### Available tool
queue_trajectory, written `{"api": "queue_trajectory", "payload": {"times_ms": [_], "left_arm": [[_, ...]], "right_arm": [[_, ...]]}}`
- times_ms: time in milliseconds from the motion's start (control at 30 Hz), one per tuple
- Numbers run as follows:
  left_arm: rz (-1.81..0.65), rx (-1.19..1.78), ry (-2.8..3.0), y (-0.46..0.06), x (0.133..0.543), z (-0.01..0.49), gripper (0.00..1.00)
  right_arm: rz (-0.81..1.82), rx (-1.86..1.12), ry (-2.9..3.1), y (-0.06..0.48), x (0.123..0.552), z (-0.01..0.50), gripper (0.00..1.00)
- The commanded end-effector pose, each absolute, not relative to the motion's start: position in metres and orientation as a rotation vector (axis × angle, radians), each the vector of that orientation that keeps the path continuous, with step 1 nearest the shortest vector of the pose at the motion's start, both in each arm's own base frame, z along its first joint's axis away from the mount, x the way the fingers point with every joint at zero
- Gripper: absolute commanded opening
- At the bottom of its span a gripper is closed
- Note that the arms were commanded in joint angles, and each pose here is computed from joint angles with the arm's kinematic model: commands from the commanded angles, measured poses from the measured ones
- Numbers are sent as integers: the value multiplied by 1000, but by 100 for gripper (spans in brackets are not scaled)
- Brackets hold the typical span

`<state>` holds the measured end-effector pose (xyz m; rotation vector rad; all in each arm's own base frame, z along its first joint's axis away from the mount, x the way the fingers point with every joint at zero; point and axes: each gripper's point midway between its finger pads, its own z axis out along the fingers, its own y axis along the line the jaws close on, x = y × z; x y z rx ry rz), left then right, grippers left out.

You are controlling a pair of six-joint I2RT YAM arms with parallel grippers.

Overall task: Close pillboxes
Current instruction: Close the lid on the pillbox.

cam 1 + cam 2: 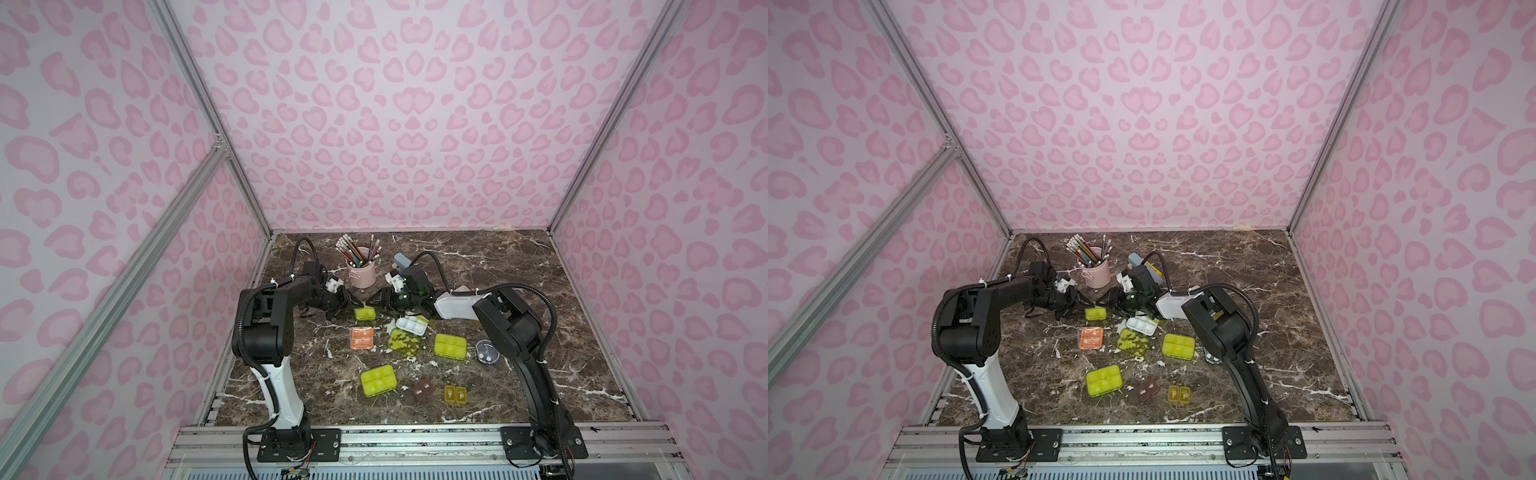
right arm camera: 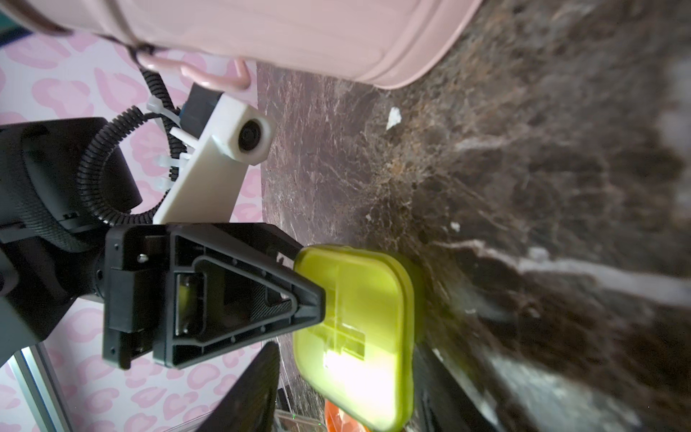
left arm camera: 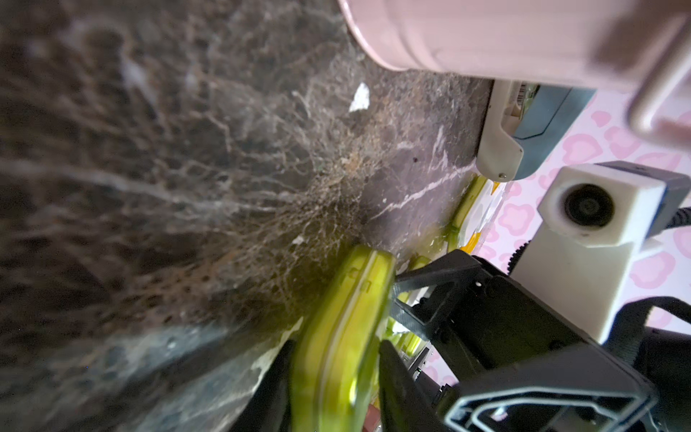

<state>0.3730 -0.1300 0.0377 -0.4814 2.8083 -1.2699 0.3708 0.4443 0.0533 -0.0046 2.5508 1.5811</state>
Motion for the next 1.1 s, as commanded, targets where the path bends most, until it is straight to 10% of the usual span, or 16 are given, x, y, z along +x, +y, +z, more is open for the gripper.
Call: {"api": "queue_trajectory", "payload": {"times_ms": [0, 1067], "left_arm": [[-1294, -460, 2804, -132, 373, 40, 30], [-1270, -451, 2822, -130, 376, 37, 22]], "right_arm": [[1585, -26, 2536, 446, 371, 54, 58], [1520, -58, 2508, 423, 369, 70, 60]]}}
